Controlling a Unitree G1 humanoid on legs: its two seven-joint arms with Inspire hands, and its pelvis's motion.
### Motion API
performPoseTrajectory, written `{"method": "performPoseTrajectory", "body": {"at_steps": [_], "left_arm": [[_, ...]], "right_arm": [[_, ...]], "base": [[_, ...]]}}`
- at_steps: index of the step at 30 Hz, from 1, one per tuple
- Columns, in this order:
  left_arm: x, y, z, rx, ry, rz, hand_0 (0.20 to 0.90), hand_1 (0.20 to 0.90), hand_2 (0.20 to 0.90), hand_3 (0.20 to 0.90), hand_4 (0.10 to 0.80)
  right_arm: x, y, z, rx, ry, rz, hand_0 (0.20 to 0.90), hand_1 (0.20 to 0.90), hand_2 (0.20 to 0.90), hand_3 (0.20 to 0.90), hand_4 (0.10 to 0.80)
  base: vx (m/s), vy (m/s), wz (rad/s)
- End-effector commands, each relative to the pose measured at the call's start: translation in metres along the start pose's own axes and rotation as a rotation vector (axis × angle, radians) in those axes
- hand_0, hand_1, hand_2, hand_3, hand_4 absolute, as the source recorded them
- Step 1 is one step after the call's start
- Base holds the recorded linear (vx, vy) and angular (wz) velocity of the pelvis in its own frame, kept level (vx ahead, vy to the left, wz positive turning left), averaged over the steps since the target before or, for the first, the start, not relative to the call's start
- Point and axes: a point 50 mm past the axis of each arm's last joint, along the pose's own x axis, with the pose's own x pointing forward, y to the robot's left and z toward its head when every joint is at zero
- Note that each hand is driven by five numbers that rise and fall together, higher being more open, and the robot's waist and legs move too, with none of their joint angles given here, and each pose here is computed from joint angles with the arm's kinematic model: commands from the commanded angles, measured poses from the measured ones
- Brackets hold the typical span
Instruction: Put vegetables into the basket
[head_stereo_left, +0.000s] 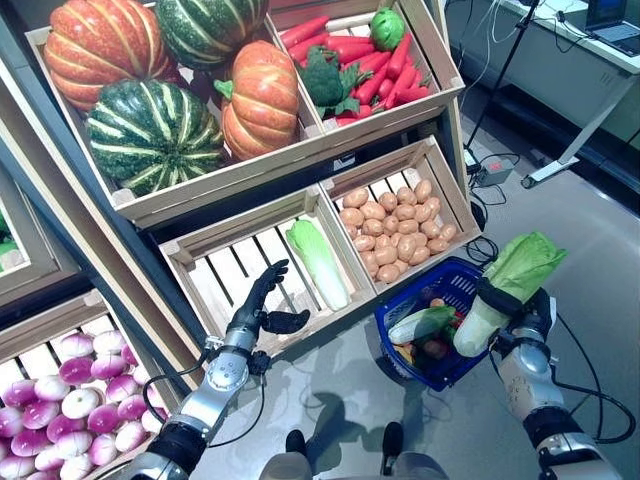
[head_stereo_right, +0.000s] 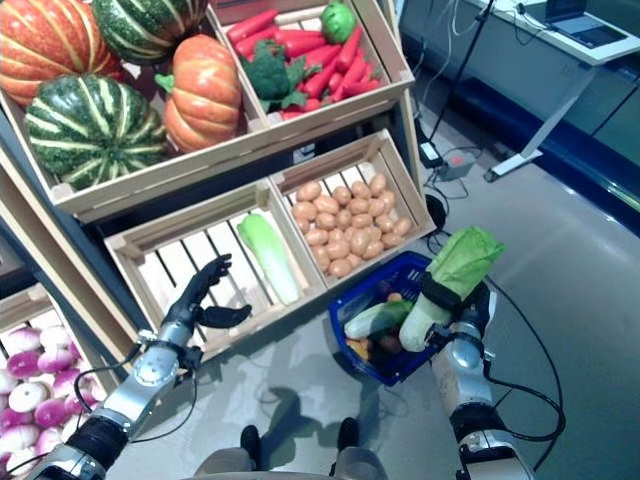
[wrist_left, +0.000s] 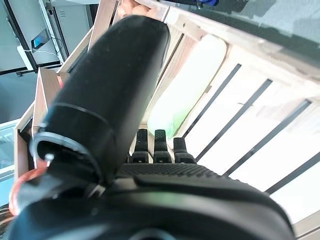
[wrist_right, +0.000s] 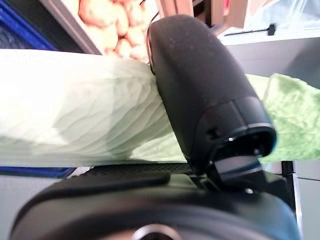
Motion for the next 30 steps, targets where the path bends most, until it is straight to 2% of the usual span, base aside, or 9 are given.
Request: {"method": "performPoseTrajectory", "body": {"at_steps": [1,4,14,22,27,28,29,30], "left_arm": [[0.012,0.005,0.044,-0.038,-0.216,0.026,0.9,0.9,0.9,0.9,0.8],[0.019,0.009,0.067,-0.011,-0.324,0.027,0.9,0.9,0.9,0.9,0.8],[0.032,0.018,0.136,-0.059,-0.607,0.082,0.9,0.9,0.9,0.9,0.8],[0.03,0.014,0.165,-0.11,-0.741,0.085,0.9,0.9,0.9,0.9,0.8],[0.029,0.015,0.171,-0.111,-0.773,0.081,0.9,0.9,0.9,0.9,0.8],[0.029,0.015,0.172,-0.112,-0.78,0.08,0.9,0.9,0.9,0.9,0.8],[0.028,0.015,0.173,-0.11,-0.788,0.079,0.9,0.9,0.9,0.9,0.8],[0.027,0.014,0.175,-0.104,-0.807,0.081,0.9,0.9,0.9,0.9,0.8]], "right_arm": [[0.027,-0.008,0.071,0.094,-0.225,-0.109,0.3,0.3,0.3,0.3,0.4],[0.038,-0.013,0.083,0.149,-0.219,-0.184,0.3,0.3,0.3,0.3,0.4],[0.057,-0.007,0.157,0.209,-0.35,-0.177,0.3,0.3,0.3,0.3,0.4],[0.063,-0.009,0.182,0.229,-0.353,-0.201,0.3,0.3,0.3,0.3,0.4],[0.066,-0.018,0.188,0.264,-0.334,-0.212,0.3,0.3,0.3,0.3,0.4],[0.066,-0.02,0.187,0.275,-0.327,-0.219,0.566,0.566,0.566,0.566,0.577],[0.066,-0.021,0.187,0.293,-0.324,-0.216,0.9,0.9,0.9,0.9,0.8],[0.067,-0.019,0.189,0.344,-0.326,-0.171,0.9,0.9,0.9,0.9,0.8]], "base": [[-0.076,-0.039,0.01],[-0.171,-0.069,0.12],[-0.225,-0.02,0.06],[-0.113,0.01,0.07],[0.006,-0.015,0.08],[0.056,-0.012,0.11],[-0.027,-0.003,0.07],[-0.029,-0.001,0.06]]}}
